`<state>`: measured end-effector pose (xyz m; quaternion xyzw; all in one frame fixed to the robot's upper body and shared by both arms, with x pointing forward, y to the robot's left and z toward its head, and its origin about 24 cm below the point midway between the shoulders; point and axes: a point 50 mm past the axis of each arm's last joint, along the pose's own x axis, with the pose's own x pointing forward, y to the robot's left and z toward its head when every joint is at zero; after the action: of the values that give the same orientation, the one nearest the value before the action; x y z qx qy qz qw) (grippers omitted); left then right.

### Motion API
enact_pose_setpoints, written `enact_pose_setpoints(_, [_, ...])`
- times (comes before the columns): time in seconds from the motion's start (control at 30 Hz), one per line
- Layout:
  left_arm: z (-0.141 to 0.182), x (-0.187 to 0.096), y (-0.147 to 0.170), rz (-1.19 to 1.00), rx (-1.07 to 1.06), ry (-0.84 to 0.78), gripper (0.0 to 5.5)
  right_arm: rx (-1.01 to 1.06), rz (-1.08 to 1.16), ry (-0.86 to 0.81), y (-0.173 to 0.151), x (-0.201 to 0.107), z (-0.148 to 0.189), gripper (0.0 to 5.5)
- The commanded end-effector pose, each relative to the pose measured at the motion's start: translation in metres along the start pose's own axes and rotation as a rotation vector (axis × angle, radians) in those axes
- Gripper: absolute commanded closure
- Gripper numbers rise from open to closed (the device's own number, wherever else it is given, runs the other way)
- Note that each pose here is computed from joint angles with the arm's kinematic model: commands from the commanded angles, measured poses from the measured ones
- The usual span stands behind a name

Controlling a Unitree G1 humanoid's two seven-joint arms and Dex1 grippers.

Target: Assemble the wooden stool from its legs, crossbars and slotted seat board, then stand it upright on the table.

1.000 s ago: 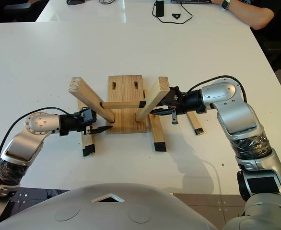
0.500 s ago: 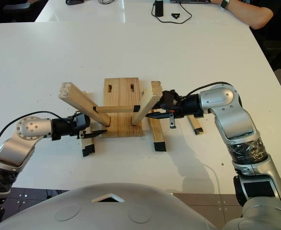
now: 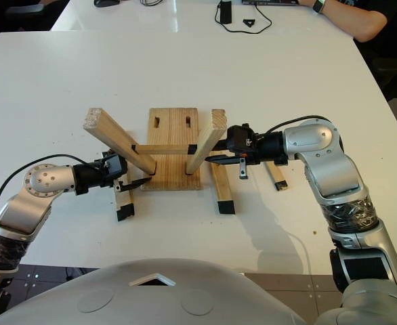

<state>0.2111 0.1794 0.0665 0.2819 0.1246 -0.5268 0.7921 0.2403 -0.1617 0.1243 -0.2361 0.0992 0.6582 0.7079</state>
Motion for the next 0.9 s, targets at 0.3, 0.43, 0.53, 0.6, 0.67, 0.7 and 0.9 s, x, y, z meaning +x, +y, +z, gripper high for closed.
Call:
enact_pose_setpoints(0.3, [0.007, -0.035, -0.008, -0.089, -0.115, -0.049, 1.22, -0.046, -0.01, -0.074, 0.004, 0.001, 0.009, 4.54])
enact_pose_setpoints(0.43, [0.014, -0.051, 0.0, -0.037, -0.159, -0.093, 1.22, -0.041, -0.025, -0.074, 0.004, 0.0, 0.008, 4.54])
enact_pose_setpoints(0.53, [0.016, -0.067, 0.006, 0.028, -0.199, -0.122, 1.22, -0.037, -0.036, -0.074, 0.006, -0.001, 0.008, 4.54])
enact_pose_setpoints(0.6, [0.018, -0.082, 0.012, 0.077, -0.236, -0.147, 1.22, -0.029, -0.048, -0.07, 0.008, -0.003, 0.006, 4.54])
enact_pose_setpoints(0.67, [0.02, -0.094, 0.017, 0.112, -0.262, -0.172, 1.22, -0.021, -0.063, -0.066, 0.009, -0.006, 0.004, 4.54])
enact_pose_setpoints(0.7, [0.021, -0.1, 0.02, 0.127, -0.27, -0.182, 1.22, -0.017, -0.07, -0.063, 0.01, -0.007, 0.003, 4.54])
enact_pose_setpoints(0.9, [0.039, -0.136, 0.057, 0.3, -0.357, -0.414, 1.22, -0.017, -0.093, -0.043, 0.009, -0.012, -0.001, 4.54])
